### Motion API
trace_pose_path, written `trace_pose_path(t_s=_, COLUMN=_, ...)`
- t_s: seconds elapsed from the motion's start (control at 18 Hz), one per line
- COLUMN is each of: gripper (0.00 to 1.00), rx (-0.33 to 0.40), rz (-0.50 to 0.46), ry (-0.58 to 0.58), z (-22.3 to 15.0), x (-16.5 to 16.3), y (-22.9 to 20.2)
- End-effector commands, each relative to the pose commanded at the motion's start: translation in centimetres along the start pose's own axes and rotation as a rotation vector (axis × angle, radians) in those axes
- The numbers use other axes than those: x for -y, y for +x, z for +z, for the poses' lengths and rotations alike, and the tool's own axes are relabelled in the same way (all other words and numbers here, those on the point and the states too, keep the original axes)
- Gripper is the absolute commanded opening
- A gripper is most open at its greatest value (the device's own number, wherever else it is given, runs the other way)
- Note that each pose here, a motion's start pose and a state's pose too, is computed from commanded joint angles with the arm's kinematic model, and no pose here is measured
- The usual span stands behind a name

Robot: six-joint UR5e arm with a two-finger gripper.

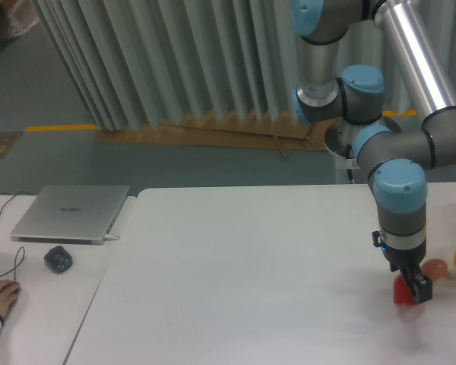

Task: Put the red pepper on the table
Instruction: 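Set the red pepper down on the table surface, then open the gripper and lift it up off the red pepper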

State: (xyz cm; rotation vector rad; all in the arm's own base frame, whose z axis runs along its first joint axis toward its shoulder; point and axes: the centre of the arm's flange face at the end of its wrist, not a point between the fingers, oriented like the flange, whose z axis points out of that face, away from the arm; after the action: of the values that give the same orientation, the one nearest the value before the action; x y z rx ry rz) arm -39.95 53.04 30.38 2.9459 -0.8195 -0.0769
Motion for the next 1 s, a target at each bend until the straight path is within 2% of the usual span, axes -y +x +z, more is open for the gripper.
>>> trace_pose_path(t_s=0.44, gripper=1.0, rx=0.025, rz=0.004, ry=0.008, z=-1.4, x=-0.2, y=-0.4)
trace_pose_path(t_s=0.56, gripper=1.0, rx=0.043, rz=0.002, ry=0.018, z=-3.4, x=-0.4, y=-0.3)
trace_pose_path(t_s=0.78, gripper=1.0, rx=0.027, rz=0.019, ry=0.039, z=-6.9, x=-0.8, y=1.3)
trace_pose_path(t_s=1.0, gripper=1.0, rx=0.006, rz=0.045, ry=0.116, z=-10.8, x=-0.9, y=3.4)
